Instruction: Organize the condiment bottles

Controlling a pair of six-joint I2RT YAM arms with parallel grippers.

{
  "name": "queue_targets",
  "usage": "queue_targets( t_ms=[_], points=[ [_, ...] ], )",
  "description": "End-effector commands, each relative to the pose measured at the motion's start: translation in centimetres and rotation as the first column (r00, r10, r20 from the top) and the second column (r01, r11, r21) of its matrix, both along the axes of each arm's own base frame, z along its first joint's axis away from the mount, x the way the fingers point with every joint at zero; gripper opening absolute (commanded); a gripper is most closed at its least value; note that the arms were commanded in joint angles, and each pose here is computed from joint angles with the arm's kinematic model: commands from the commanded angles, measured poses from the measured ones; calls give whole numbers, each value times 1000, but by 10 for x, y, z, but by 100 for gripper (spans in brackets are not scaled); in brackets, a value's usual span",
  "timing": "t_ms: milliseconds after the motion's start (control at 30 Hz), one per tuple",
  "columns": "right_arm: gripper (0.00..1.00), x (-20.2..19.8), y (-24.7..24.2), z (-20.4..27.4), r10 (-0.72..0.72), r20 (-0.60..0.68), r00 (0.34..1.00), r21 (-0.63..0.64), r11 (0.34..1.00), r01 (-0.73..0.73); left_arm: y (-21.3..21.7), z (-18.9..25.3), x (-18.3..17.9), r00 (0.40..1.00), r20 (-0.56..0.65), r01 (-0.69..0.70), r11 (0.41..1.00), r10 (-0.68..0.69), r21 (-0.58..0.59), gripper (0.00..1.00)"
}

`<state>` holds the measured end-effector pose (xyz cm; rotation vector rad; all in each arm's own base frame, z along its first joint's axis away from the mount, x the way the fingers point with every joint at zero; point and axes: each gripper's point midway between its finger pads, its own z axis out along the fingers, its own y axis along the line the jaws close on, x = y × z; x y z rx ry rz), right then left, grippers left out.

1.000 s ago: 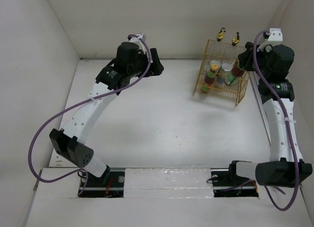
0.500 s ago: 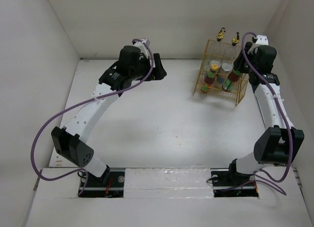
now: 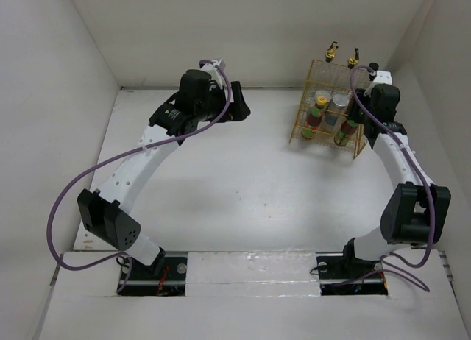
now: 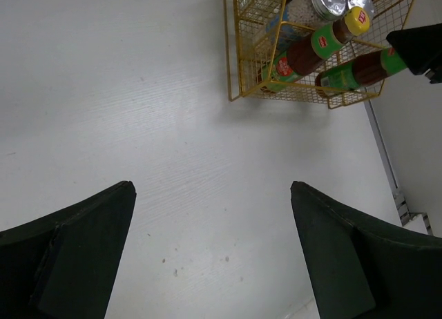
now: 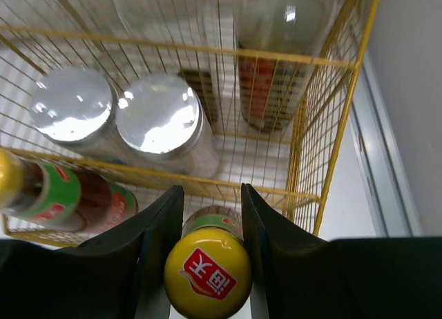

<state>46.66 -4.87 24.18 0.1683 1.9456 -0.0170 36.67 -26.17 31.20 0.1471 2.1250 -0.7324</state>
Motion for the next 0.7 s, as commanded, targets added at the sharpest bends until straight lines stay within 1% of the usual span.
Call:
queue_targets(
  t_ms=[0,67,100,133,167,233,267,333,367,400,467,500,567,600,633,667],
  points=[
    [0,13,6,35,-9,147,989,-37,999,14,-2,21,-3,998,64,18,999,-16,-33,92],
    [7,12,4,29,-17,135,991,-38,999,23,-2,21,-3,998,64,18,999,-16,-33,93],
    [12,10,7,23,-17,121,993,-40,999,22,-2,21,-3,998,59,15,999,-12,-39,94],
    [19,9,7,17,-17,109,994,-39,999,21,-2,21,-3,998,59,15,999,-12,-39,94],
    [34,9,7,17,-17,109,994,-39,999,21,-2,21,-3,998,59,15,999,-12,-39,94],
    [49,8,7,14,-17,97,995,-39,999,21,-2,21,-3,998,59,15,999,-12,-39,98],
    [62,5,8,16,-17,95,995,-39,999,21,-2,21,-3,998,59,15,999,-12,-39,98],
    [74,1,6,20,-30,89,996,-42,999,34,-4,23,-4,998,65,25,999,-22,-47,99],
    [80,3,5,30,-30,105,994,-43,998,34,-4,25,-5,997,72,25,998,-21,-52,99],
    [90,-1,4,45,-39,131,991,-46,998,46,-4,25,-5,997,73,25,998,-21,-52,99],
    [97,-6,5,58,-44,139,989,-35,998,49,-3,30,-3,996,85,17,998,-13,-55,99],
    [99,-9,10,79,-39,177,983,-24,999,44,-1,30,-2,996,87,9,999,-4,-52,99],
    [99,-20,9,93,-73,177,982,-12,997,76,1,39,-3,994,107,1,998,5,-60,99],
    [99,-24,15,107,-63,195,979,-3,998,65,4,49,-4,992,127,-12,998,20,-67,99],
    [99,-35,20,122,-54,218,975,-2,998,55,6,49,-2,991,129,-20,998,28,-64,99],
    [99,-42,26,127,-39,224,974,-2,999,40,10,54,-3,989,143,-39,997,48,-65,99]
  ],
)
